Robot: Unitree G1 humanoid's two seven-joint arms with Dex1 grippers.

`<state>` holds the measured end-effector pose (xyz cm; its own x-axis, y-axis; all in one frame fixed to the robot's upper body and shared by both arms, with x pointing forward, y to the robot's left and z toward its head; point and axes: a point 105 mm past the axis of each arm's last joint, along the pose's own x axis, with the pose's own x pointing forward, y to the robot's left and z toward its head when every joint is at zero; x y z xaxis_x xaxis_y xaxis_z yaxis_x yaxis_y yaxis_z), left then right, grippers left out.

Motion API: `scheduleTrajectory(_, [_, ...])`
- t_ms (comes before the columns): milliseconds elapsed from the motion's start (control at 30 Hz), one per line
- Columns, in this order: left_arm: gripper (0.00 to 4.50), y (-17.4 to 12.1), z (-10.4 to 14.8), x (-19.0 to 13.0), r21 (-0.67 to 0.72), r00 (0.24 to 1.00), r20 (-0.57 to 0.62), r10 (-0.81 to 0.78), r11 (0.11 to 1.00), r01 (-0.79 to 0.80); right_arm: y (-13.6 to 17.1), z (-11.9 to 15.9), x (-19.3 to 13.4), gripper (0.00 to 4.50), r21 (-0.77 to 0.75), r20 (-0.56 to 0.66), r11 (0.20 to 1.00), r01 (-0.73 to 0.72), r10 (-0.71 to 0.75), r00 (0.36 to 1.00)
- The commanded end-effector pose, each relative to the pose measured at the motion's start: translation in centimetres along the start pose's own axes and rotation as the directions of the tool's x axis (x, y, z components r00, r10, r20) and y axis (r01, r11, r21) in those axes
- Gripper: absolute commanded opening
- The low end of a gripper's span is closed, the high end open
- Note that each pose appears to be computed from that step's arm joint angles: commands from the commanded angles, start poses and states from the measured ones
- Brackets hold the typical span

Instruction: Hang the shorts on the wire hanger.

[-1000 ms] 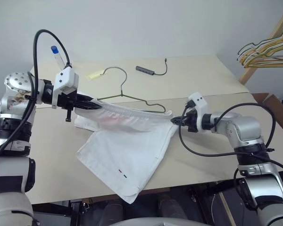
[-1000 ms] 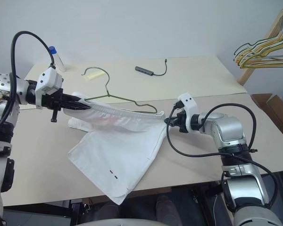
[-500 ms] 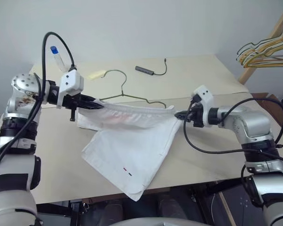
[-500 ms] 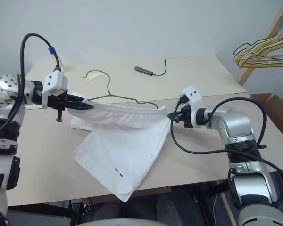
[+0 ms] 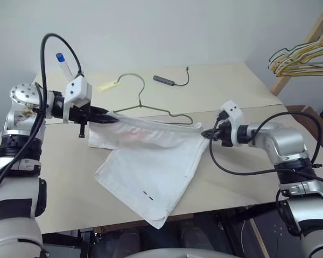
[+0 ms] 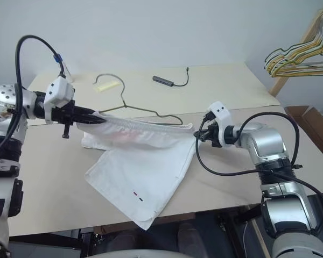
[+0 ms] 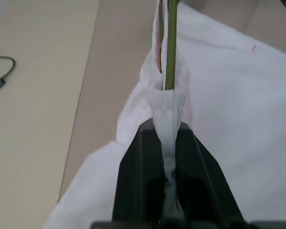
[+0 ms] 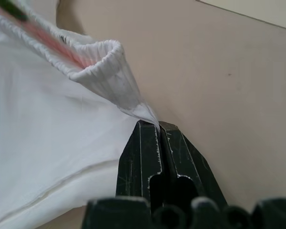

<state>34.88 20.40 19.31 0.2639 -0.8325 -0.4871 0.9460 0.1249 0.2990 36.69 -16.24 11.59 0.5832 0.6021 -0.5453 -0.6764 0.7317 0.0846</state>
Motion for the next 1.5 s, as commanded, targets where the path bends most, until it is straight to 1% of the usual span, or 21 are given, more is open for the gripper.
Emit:
scheduleTrajectory(33, [0.00,1.3,-0.4,-1.8,0.021,0.992,-0.063,0.108,0.994,-0.107,-1.5,1.0,-1.2,0.04,-0.040,0.017,0.996,0.074,-0.073,0.997])
scheduleTrajectory(167, [0.00,1.6,-0.6,-1.7,0.022,0.989,-0.066,0.136,0.991,-0.134,-1.3,1.9,-1.4,0.04,-0.081,0.033,0.993,0.081,-0.078,0.996])
scheduleTrajectory(233, [0.00,1.9,-0.6,-1.6,0.036,0.984,-0.073,0.161,0.987,-0.159,-0.7,2.9,-1.8,0.04,-0.178,0.056,0.981,0.082,-0.073,0.996])
scheduleTrajectory(300, [0.00,2.1,-0.2,-1.4,0.039,0.984,-0.046,0.172,0.985,-0.170,0.5,4.3,-2.2,0.04,-0.330,0.083,0.940,0.089,-0.065,0.994])
scheduleTrajectory(333, [0.00,2.1,0.1,-1.3,0.039,0.986,-0.026,0.168,0.985,-0.166,1.4,5.5,-2.5,0.04,-0.456,0.102,0.884,0.105,-0.065,0.993])
scheduleTrajectory(367, [0.00,2.1,0.4,-1.2,0.040,0.986,-0.014,0.164,0.986,-0.163,2.1,6.2,-2.7,0.04,-0.538,0.114,0.835,0.115,-0.063,0.991])
scheduleTrajectory(400, [0.00,2.0,0.4,-1.1,0.041,0.987,-0.010,0.161,0.986,-0.160,2.5,6.7,-2.7,0.04,-0.580,0.122,0.805,0.124,-0.064,0.990])
scheduleTrajectory(467, [0.00,2.0,0.5,-1.0,0.055,0.988,-0.015,0.153,0.987,-0.152,4.0,9.0,-3.0,0.04,-0.618,0.134,0.778,0.112,-0.037,0.990])
scheduleTrajectory(533, [0.00,2.2,0.8,-0.8,0.069,0.987,-0.009,0.161,0.985,-0.160,5.5,10.6,-3.2,0.04,-0.682,0.097,0.727,0.077,-0.015,0.995])
scheduleTrajectory(567, [0.00,2.3,1.0,-0.7,0.073,0.987,0.003,0.162,0.984,-0.162,6.1,10.9,-3.1,0.04,-0.732,0.069,0.679,0.061,-0.016,0.998])
scheduleTrajectory(600, [0.00,2.4,1.3,-0.6,0.076,0.987,0.014,0.161,0.984,-0.162,6.4,11.0,-3.0,0.04,-0.757,0.050,0.651,0.049,-0.017,0.999])
scheduleTrajectory(767, [0.00,2.5,1.8,-0.3,0.091,0.987,0.039,0.153,0.984,-0.156,9.0,12.2,-2.6,0.04,-0.816,0.011,0.578,-0.029,0.065,0.998])
scheduleTrajectory(867, [0.00,2.2,2.1,-0.3,0.102,0.989,0.055,0.134,0.985,-0.139,9.6,12.4,-2.4,0.04,-0.840,-0.006,0.540,-0.047,0.077,0.997])
scheduleTrajectory(933, [0.00,2.2,2.2,-0.3,0.094,0.988,0.067,0.139,0.985,-0.145,9.6,12.7,-2.0,0.04,-0.855,0.006,0.518,-0.024,0.056,0.998])
scheduleTrajectory(1033, [0.00,1.9,2.1,-0.2,0.103,0.989,0.066,0.132,0.985,-0.138,9.6,13.6,-2.0,0.04,-0.852,0.036,0.524,0.002,0.054,0.998])
scheduleTrajectory(1133, [0.00,1.7,2.0,-0.4,0.103,0.989,0.069,0.131,0.985,-0.138,9.6,14.6,-2.3,0.04,-0.824,0.072,0.566,0.022,0.065,0.995])
scheduleTrajectory(1233, [0.00,1.7,2.5,-0.6,0.092,0.984,0.110,0.141,0.984,-0.151,9.8,14.1,-2.0,0.04,-0.862,0.059,0.507,0.015,0.071,0.996])
scheduleTrajectory(1300, [0.00,1.7,2.9,-0.7,0.086,0.981,0.135,0.141,0.984,-0.153,9.9,14.1,-1.8,0.04,-0.887,0.089,0.461,0.043,0.077,0.993])
scheduleTrajectory(1367, [0.00,1.7,3.0,-0.8,0.084,0.980,0.141,0.141,0.985,-0.154,9.8,14.3,-1.9,0.51,-0.904,0.113,0.422,0.073,0.071,0.991])
scheduleTrajectory(1433, [0.00,1.7,2.9,-0.8,0.087,0.980,0.136,0.142,0.984,-0.155,9.6,14.0,-2.1,1.06,-0.924,0.107,0.376,0.075,0.066,0.992])
scheduleTrajectory(1500, [0.00,1.6,2.9,-0.6,0.087,0.981,0.140,0.138,0.985,-0.150,9.7,13.8,-2.1,1.77,-0.916,0.104,0.397,0.061,0.086,0.991])
